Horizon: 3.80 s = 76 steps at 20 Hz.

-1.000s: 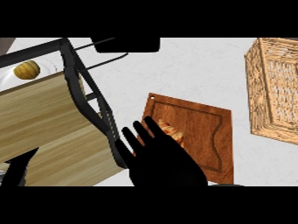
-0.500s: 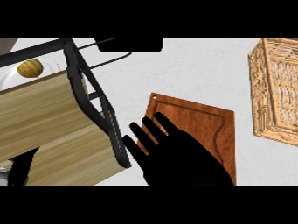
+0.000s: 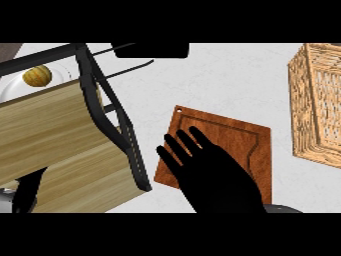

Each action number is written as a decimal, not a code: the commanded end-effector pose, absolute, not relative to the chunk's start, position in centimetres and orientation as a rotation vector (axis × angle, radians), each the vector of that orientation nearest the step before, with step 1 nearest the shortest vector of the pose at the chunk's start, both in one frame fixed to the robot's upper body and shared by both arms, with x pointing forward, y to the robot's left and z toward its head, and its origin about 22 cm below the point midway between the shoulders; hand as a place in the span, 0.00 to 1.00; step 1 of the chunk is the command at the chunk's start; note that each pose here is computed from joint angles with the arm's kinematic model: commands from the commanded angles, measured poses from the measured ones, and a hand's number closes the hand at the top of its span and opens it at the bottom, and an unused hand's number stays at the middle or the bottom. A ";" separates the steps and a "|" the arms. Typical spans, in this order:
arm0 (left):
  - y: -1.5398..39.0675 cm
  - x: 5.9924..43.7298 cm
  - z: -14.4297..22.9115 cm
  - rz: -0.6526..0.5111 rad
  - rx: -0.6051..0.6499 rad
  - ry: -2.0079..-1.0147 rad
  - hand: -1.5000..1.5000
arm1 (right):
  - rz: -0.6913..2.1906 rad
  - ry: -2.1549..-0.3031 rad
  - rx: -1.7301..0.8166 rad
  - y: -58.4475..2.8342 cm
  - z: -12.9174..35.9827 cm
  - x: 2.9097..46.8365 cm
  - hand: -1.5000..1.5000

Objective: Pick the croissant from the cutting board and place it in the basket

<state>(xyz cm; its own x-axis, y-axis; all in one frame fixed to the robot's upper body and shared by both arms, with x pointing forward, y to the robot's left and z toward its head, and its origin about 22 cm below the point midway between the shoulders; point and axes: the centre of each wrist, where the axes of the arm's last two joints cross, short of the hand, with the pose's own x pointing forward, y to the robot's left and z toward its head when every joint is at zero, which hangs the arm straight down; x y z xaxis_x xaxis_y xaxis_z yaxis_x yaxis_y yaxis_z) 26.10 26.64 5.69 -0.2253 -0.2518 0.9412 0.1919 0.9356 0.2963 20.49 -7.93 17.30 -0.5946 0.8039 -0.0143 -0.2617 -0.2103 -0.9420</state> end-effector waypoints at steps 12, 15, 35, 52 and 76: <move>25.8 28.2 4.8 -0.367 0.047 -1.696 0.50 | 1.872 -1.405 -0.691 -8.8 9.4 24.1 0.00; 26.7 27.1 6.1 -0.383 0.060 -1.683 0.50 | 1.848 -1.432 -0.661 -11.2 9.5 21.5 0.00; 28.1 27.9 6.2 -0.370 0.040 -1.687 0.50 | 1.928 -1.353 -0.717 -9.0 5.9 23.0 0.00; 25.7 29.5 5.1 -0.378 0.042 -1.713 0.50 | 1.921 -1.230 -0.812 -7.2 2.6 25.8 0.00; 26.7 26.8 6.0 -0.363 0.028 -1.690 0.50 | 1.922 -1.216 -0.805 -11.0 -0.8 24.3 1.00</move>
<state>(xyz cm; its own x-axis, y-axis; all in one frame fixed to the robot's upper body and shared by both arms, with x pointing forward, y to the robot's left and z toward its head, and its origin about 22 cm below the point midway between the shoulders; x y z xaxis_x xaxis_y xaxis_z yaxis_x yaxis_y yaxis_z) 26.92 27.05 5.79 -0.1947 -0.2482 0.9489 0.1963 0.9380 0.2856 26.07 -9.60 1.32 -0.6462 0.7371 -0.1980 -0.1602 -0.3846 -0.9091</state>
